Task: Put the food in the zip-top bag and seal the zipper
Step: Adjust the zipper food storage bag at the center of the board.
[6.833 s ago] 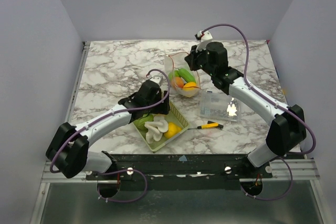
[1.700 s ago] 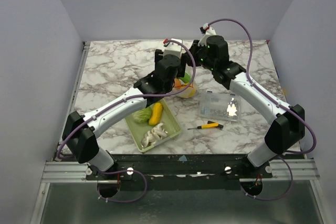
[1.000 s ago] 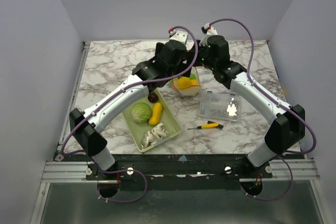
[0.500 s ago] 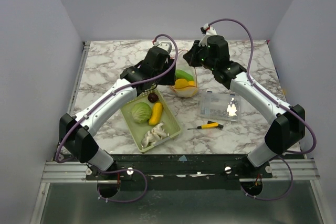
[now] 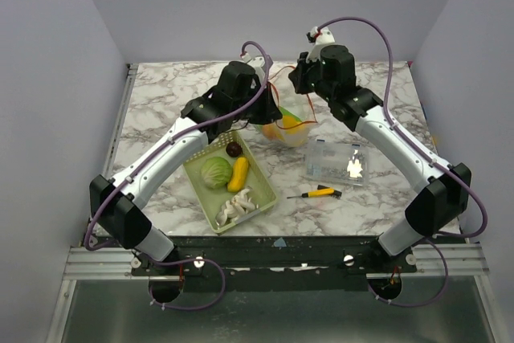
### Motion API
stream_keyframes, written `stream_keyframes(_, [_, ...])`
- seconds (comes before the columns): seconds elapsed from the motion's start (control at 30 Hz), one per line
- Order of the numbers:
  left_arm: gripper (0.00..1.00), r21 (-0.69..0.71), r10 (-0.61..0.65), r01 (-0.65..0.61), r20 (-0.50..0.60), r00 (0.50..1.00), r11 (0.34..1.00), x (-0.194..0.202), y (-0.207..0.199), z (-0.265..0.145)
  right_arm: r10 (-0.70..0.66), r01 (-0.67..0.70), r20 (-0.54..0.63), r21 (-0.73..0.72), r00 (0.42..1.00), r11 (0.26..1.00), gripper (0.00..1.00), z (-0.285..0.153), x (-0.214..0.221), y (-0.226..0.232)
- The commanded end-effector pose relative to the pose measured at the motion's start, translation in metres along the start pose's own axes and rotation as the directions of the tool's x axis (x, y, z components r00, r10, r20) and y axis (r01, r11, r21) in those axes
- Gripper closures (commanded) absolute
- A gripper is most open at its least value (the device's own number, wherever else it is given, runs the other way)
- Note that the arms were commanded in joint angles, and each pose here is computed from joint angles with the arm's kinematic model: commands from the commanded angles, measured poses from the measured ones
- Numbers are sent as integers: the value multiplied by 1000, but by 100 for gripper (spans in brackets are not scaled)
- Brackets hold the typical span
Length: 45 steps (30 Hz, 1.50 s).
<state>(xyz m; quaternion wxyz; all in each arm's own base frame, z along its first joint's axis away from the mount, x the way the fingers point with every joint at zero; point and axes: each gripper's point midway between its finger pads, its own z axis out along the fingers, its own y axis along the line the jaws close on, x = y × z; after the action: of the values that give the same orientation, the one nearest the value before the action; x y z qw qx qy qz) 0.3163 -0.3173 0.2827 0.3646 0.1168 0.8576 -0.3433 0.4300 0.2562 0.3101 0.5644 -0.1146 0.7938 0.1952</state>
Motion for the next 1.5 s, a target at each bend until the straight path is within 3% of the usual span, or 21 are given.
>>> stream_keyframes(0.0, [100,54,-94,92,32,995,994,-12,-4,1,-44,44,15,23,999,999,99,-2,-2,-4])
stream_keyframes(0.1, [100,11,-177,178,-41,983,984,7,22,22,-58,58,-15,23,998,998,99,10,24,-9])
stream_keyframes(0.17, [100,38,-190,193,-70,979,980,5,22,24,-97,106,-82,105,992,989,99,21,40,-26])
stream_keyframes(0.27, [100,65,-156,156,-8,988,986,-18,10,9,-138,163,-137,196,981,967,99,25,37,-43])
stream_keyframes(0.37, [100,112,-138,133,39,990,985,-32,-2,-3,-138,151,-85,164,987,975,99,17,13,-34])
stream_keyframes(0.47, [100,114,-154,152,10,988,982,-26,-1,1,-97,98,-15,69,995,993,99,7,-3,-13])
stream_keyframes(0.57, [100,76,-181,181,-3,984,981,-11,15,12,-73,72,15,30,997,997,99,8,7,-8])
stream_keyframes(0.77, [100,36,-224,226,-49,973,974,-5,37,19,-100,124,-145,161,984,979,99,36,53,-37])
stream_keyframes(1.0, [100,117,-194,188,38,980,975,-26,13,-5,-70,69,20,54,997,996,99,8,-7,-9])
stream_keyframes(1.17, [100,63,-197,199,-34,980,978,-6,30,10,-58,58,2,100,998,993,99,13,17,-21])
stream_keyframes(1.33, [100,75,-194,195,-18,981,978,-5,30,8,-69,72,-27,124,997,990,99,16,24,-27])
stream_keyframes(1.47, [77,74,-187,188,-12,982,979,-7,29,5,-63,62,0,89,998,994,99,13,15,-19])
